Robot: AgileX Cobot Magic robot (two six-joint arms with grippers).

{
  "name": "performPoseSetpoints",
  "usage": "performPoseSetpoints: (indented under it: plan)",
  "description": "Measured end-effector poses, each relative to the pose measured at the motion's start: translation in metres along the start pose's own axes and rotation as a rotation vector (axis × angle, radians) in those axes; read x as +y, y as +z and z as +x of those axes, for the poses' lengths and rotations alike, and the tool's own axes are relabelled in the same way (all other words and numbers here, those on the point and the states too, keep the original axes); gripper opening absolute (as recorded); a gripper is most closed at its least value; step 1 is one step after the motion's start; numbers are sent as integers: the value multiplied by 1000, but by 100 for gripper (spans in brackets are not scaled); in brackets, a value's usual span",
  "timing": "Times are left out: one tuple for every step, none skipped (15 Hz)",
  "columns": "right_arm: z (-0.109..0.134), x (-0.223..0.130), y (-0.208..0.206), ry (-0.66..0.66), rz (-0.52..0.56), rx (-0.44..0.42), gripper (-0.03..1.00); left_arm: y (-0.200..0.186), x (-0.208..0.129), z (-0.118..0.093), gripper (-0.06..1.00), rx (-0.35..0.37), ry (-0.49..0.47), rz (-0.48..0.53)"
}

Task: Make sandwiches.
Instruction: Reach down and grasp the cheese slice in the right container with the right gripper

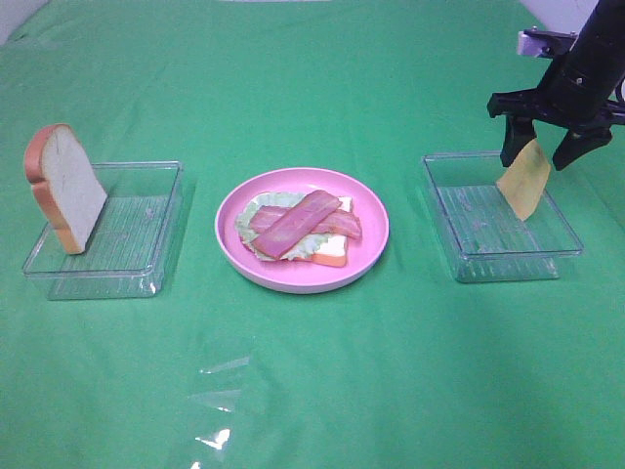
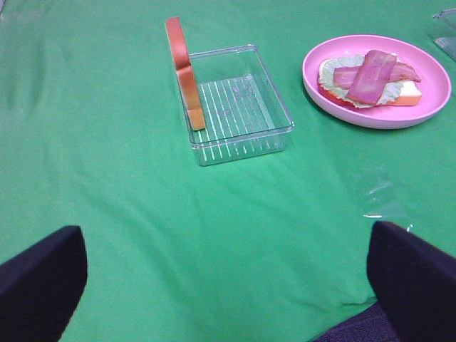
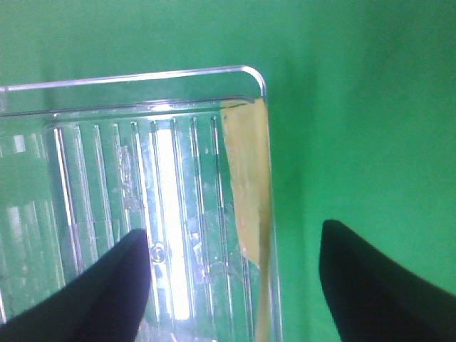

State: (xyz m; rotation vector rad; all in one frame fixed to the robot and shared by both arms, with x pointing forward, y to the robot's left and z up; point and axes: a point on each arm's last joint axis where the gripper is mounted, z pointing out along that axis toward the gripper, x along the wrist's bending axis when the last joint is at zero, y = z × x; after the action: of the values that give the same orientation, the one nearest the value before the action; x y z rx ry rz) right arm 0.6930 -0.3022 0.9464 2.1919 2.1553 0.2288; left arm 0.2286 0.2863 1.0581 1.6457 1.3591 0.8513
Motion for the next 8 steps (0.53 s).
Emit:
performPoseSetpoints:
  plan:
    - [0, 0, 0, 0, -1, -1, 64, 0, 0, 0, 99, 0, 0, 0]
    - [0, 0, 1, 2, 1, -1, 61, 0, 0, 0, 99, 0, 0, 0]
    - [-1, 0, 5, 4, 9, -3, 57, 0, 0, 0, 99, 0, 0, 0]
    - [-1, 0, 8, 9, 17, -4, 50, 0, 0, 0, 99, 0, 0, 0]
    - [-1, -1, 12, 14, 27, -5, 38, 0, 0, 0, 99, 0, 0, 0]
    - [-1, -1, 14, 15, 33, -5, 23, 0, 0, 0, 99, 0, 0, 0]
    - [-2, -1, 14, 14, 33, -7, 1, 0, 0, 0, 99, 0, 0, 0]
    - [-2, -1, 14, 14, 33, -7, 1, 0, 0, 0, 99, 0, 0, 0]
